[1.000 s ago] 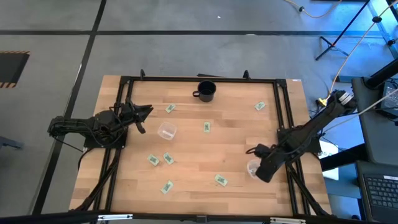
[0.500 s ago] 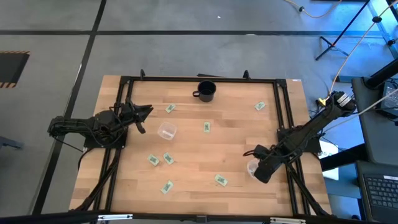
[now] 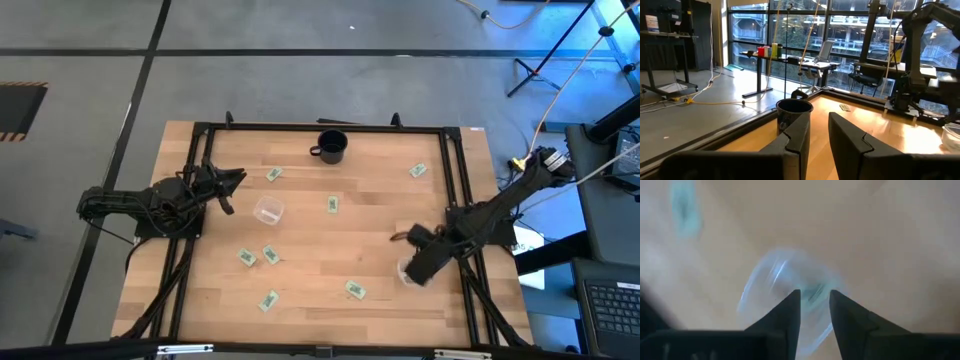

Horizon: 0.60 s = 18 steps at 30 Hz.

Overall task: Pick and place items into bin
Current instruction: Put the white stevia packet into the bottom transparent bin

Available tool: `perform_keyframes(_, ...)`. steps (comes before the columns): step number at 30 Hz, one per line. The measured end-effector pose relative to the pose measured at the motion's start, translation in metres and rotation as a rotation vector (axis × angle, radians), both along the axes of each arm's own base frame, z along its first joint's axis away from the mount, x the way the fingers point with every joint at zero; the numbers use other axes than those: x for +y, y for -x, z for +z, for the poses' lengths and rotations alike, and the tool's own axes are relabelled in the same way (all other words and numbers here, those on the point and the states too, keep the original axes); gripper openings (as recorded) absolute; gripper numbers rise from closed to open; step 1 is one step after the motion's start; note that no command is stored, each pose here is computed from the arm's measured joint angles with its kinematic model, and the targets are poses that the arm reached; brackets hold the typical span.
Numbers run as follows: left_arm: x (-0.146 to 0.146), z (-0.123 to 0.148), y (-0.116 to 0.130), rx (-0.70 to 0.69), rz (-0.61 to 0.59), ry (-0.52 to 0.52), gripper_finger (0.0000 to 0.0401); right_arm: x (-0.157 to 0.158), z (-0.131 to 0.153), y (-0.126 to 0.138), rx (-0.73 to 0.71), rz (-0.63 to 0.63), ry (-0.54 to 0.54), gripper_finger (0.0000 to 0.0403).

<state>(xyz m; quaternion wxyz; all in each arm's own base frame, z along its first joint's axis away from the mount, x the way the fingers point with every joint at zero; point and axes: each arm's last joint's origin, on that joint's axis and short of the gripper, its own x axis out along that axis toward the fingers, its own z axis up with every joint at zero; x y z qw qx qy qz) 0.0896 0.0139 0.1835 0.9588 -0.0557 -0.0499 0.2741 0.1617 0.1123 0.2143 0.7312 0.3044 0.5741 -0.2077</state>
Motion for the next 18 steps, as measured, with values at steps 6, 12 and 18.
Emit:
perform_keyframes(6, 0.0, 0.0, 0.0, 0.0, 0.0, 0.0, 0.0065, -0.036, 0.034, -0.002, -0.026, -0.163, 0.299, 0.0108)
perform_keyframes(12, 0.0, 0.0, 0.0, 0.0, 0.0, 0.0, 0.0065, -0.07, 0.037, -0.012, 0.027, -0.245, 0.353, 0.0108)
perform_keyframes(18, 0.0, 0.0, 0.0, 0.0, 0.0, 0.0, 0.0065, -0.124, 0.036, -0.019, 0.093, -0.398, 0.376, 0.0108)
